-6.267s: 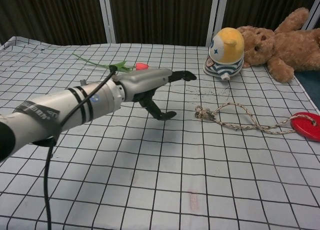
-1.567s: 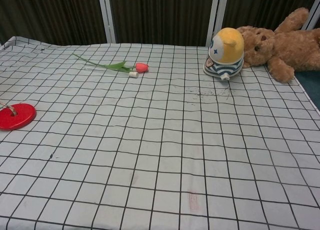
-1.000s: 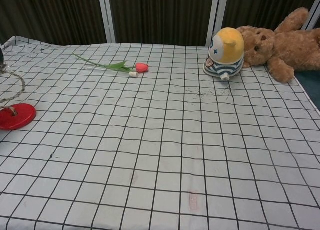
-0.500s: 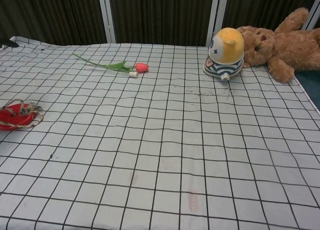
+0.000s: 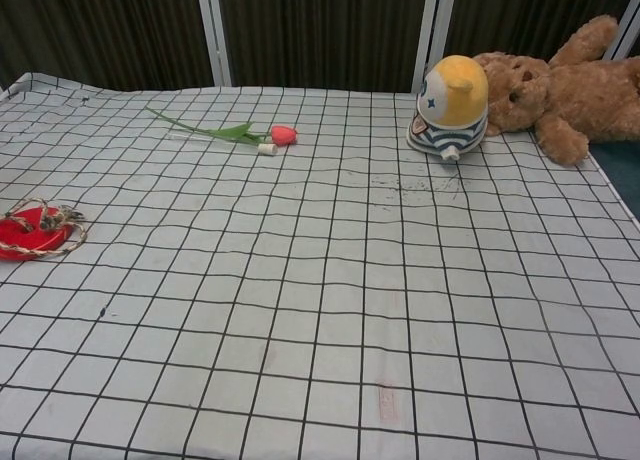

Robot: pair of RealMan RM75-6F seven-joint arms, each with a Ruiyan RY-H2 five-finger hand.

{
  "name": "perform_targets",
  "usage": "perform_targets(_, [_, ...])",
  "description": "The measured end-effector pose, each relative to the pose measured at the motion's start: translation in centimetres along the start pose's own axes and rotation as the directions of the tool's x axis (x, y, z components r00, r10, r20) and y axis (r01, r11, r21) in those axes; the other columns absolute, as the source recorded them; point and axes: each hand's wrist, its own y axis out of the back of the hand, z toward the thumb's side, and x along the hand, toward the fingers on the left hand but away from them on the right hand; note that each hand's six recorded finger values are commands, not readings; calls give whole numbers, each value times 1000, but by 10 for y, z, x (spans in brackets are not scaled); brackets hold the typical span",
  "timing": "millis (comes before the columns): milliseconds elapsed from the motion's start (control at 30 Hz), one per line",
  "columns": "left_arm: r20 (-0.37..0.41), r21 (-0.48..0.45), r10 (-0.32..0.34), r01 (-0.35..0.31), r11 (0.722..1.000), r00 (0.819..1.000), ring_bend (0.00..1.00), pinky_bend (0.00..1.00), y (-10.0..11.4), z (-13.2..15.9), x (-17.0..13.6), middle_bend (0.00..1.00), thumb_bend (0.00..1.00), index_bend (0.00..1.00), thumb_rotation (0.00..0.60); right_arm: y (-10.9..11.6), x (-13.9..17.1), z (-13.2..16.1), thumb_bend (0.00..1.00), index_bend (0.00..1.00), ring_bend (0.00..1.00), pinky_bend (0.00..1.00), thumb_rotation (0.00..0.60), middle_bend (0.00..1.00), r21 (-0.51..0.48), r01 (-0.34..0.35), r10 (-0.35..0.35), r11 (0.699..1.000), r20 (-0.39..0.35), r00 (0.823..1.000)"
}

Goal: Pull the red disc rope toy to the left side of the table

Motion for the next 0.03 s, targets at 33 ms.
perform_targets(33, [-2, 6, 7, -7, 1000, 1000, 0, 38, -2, -2, -3, 0, 354, 0, 600, -1, 1, 1, 63, 0, 0, 0, 600, 0, 4, -3, 3, 1000, -3, 1000])
